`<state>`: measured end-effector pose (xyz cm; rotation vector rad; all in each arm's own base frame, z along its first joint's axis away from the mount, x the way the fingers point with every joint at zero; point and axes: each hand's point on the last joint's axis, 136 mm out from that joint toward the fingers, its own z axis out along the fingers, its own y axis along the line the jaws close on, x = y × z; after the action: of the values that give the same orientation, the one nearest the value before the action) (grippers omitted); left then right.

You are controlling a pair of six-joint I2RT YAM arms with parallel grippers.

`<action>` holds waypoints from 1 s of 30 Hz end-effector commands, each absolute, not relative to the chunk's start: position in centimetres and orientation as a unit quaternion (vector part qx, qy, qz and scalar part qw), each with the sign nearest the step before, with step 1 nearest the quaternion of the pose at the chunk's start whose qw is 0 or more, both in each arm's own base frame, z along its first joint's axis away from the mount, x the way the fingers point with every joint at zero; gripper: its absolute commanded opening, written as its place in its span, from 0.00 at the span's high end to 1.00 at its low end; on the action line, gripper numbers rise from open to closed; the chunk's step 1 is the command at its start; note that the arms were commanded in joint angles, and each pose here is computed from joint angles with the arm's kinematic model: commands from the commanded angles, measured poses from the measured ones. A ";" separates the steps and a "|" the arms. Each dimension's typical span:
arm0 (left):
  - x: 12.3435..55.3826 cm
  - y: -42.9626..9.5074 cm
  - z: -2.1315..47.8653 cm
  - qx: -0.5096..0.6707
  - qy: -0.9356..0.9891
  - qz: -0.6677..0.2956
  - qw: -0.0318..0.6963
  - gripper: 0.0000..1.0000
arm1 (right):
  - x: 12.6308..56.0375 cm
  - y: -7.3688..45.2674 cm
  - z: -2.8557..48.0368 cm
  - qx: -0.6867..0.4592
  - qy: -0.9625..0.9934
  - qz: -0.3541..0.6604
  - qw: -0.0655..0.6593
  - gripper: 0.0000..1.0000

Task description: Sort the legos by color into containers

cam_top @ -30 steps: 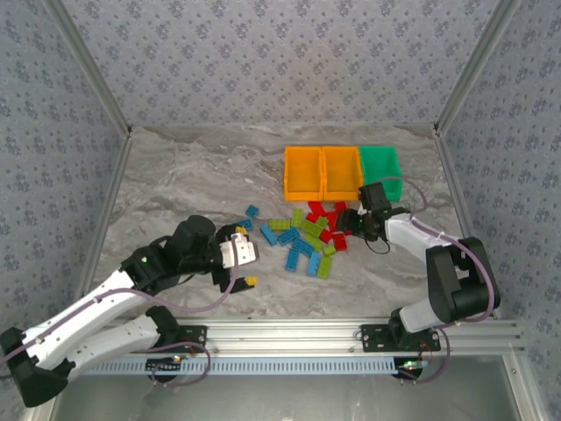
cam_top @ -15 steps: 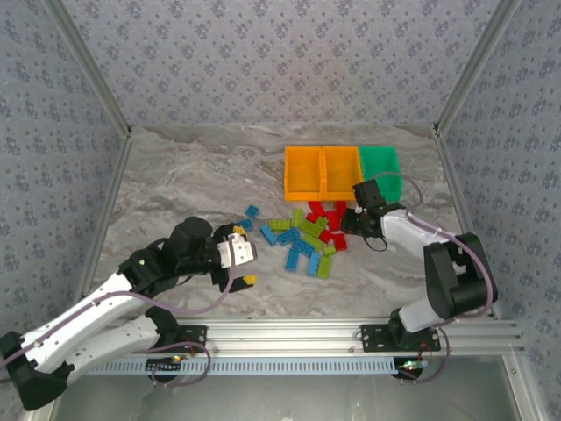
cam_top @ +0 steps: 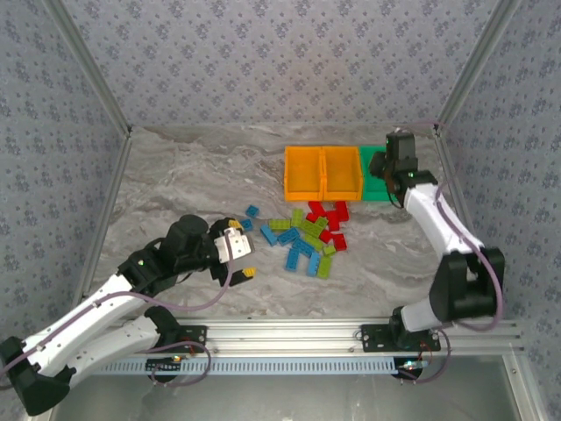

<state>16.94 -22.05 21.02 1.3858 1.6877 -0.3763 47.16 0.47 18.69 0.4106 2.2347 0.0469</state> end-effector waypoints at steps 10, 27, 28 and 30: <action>17.5 -21.3 21.5 0.539 0.687 -0.137 0.467 0.01 | 50.8 -0.2 11.7 0.179 0.929 0.041 0.320 0.49; 16.9 -21.7 20.8 0.562 0.675 -0.145 0.455 0.01 | 30.7 14.4 15.9 0.014 0.938 0.124 0.323 0.43; 16.8 -21.9 20.7 0.565 0.673 -0.150 0.452 0.01 | 29.3 14.7 14.9 0.015 0.944 0.116 0.308 0.43; 16.7 -22.1 20.6 0.568 0.674 -0.155 0.446 0.01 | 26.7 15.7 13.0 0.012 0.955 0.099 0.279 0.44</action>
<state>17.09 -21.71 20.84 1.3751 1.6829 -0.3522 30.12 17.01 17.19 -0.0419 2.4087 0.4057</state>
